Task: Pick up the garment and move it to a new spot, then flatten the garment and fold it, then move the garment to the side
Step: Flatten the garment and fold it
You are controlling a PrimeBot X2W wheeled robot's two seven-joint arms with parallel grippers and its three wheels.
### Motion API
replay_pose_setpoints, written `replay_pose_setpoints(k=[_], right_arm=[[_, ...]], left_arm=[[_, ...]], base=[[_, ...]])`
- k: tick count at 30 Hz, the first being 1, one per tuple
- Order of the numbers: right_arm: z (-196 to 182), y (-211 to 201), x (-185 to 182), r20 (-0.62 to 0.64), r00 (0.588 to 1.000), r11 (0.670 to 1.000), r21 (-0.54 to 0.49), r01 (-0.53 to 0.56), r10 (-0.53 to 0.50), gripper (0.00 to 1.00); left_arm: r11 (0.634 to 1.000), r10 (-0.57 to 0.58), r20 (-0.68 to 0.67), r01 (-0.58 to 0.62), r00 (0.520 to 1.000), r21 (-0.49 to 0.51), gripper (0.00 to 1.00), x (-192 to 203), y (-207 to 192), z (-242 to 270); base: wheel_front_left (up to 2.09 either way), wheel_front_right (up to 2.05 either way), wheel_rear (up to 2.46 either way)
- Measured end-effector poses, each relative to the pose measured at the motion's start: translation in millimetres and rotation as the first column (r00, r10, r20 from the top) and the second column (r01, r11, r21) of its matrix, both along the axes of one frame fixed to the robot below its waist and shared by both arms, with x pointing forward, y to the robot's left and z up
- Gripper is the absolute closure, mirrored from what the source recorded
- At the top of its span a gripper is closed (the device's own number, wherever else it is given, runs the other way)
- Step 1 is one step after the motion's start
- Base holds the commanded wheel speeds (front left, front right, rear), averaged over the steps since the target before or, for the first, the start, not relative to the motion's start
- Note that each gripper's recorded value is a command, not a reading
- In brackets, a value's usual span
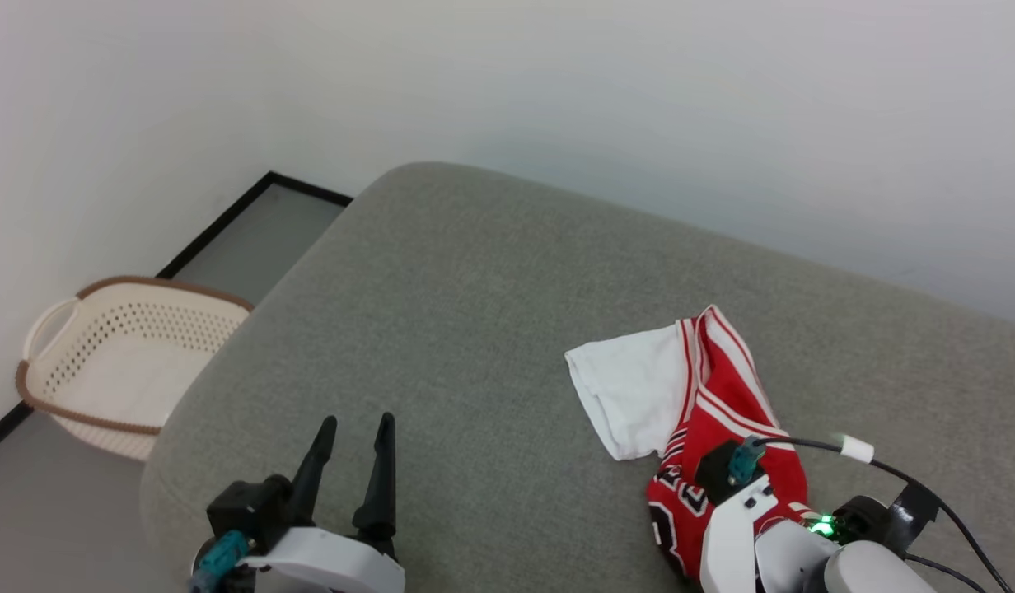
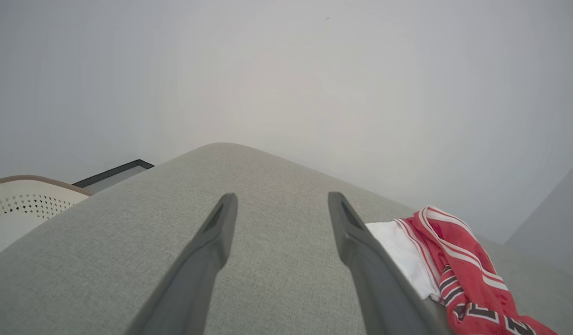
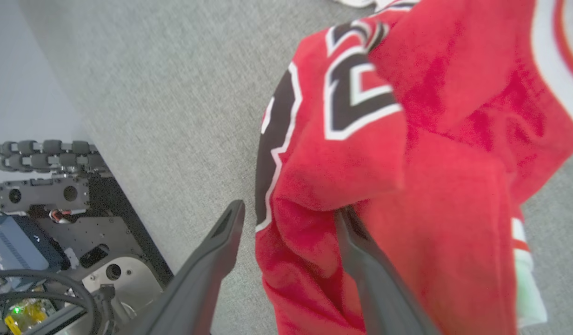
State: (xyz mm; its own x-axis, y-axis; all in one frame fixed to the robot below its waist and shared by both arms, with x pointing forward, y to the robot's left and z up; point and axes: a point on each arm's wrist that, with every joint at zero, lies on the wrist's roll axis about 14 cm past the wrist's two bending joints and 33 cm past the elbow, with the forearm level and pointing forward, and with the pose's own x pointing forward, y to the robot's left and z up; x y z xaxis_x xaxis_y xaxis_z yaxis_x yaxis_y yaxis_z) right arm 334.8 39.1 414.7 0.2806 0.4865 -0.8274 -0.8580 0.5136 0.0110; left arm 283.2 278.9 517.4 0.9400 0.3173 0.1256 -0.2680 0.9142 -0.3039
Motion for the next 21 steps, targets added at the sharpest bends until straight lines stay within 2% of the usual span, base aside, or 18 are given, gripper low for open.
replay_pose_setpoints(k=[6, 10, 15, 21], right_arm=[[25.3, 4.7, 8.0, 0.053, 0.997, 0.993, 0.11, 0.052, -0.058, 0.0], [47.3, 5.0, 14.3, 0.117, 0.989, 0.975, 0.21, 0.069, -0.095, 0.0], [70.3, -7.7, 23.7, 0.211, 0.961, 0.934, 0.342, 0.101, -0.181, 0.0], [99.7, -30.6, 30.2, 0.342, 0.889, 0.858, 0.503, 0.102, -0.306, 0.0]], left_arm=[[1.0, -0.008, 0.005, 0.008, 1.0, 0.013, 0.0, -4.3, -2.3, -0.1], [1.0, -0.022, 0.017, 0.022, 1.0, 0.02, 0.0, -1.1, -5.1, 3.5], [0.999, -0.045, 0.024, 0.044, 0.999, 0.028, 0.0, 3.3, -10.5, 5.4], [0.995, -0.088, 0.023, 0.087, 0.996, 0.04, 0.0, 13.6, -21.5, 6.4]], base=[[0.0, 0.0, 0.0], [0.0, 0.0, 0.0], [0.0, 0.0, 0.0], [0.0, 0.0, 0.0]])
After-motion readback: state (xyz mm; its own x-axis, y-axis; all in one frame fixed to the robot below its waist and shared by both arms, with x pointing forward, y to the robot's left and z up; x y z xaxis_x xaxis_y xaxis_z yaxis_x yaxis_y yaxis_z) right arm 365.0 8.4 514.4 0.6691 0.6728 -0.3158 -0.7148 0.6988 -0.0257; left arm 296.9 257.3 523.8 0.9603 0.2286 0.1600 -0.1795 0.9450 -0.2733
